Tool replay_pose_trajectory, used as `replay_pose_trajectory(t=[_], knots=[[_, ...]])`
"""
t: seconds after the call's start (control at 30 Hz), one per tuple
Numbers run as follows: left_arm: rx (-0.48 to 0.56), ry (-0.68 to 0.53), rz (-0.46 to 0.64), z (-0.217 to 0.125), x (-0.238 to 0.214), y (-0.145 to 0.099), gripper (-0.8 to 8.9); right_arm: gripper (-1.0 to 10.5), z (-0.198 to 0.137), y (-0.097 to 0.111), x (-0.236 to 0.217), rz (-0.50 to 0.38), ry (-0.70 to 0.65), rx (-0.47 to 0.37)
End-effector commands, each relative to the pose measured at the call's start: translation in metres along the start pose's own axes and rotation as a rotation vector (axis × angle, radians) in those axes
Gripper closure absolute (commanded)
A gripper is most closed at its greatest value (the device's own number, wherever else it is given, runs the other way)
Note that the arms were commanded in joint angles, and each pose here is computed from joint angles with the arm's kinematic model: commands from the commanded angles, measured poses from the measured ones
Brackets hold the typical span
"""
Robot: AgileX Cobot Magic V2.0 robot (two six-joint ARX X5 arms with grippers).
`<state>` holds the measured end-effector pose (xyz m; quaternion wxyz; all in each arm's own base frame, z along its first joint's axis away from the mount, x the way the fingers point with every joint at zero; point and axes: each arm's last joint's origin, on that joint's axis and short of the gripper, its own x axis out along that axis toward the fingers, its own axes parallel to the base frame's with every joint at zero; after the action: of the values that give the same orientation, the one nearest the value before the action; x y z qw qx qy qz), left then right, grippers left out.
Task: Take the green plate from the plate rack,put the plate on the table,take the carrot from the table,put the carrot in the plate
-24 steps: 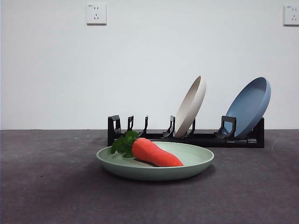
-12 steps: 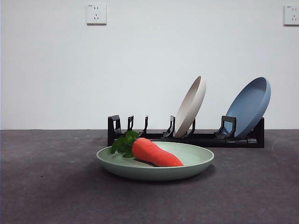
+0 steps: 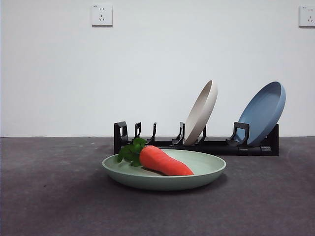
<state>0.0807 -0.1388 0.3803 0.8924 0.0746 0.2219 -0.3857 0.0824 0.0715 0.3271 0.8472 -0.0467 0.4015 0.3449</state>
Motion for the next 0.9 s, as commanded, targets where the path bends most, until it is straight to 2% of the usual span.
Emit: replay_pose_trajectory(t=[0.03, 0.23, 0.37, 0.47, 0.63, 0.8, 0.9], knots=[[0.071, -0.123, 0.122, 0.011, -0.001, 0.019, 8.17, 9.5, 0.0, 0.0, 0.0, -0.002, -0.004, 0.007], [0.036, -0.362, 0.271, 0.021, -0.021, 0.066, 8.17, 9.5, 0.0, 0.0, 0.0, -0.002, -0.004, 0.007], [0.007, -0.503, 0.45, -0.001, -0.047, 0.086, 8.17, 9.5, 0.0, 0.0, 0.0, -0.001, -0.004, 0.007], [0.005, -0.562, 0.59, -0.027, -0.059, 0.092, 8.17, 9.5, 0.0, 0.0, 0.0, -0.001, -0.004, 0.007], [-0.027, -0.55, 0.808, -0.08, -0.058, 0.097, 8.16, 9.5, 0.0, 0.0, 0.0, -0.001, -0.004, 0.007], [-0.068, -0.474, 0.882, -0.133, -0.039, 0.104, 8.16, 9.5, 0.0, 0.0, 0.0, -0.001, -0.004, 0.007], [-0.103, -0.438, 0.886, -0.159, -0.026, 0.108, 8.16, 9.5, 0.0, 0.0, 0.0, -0.001, -0.004, 0.007]])
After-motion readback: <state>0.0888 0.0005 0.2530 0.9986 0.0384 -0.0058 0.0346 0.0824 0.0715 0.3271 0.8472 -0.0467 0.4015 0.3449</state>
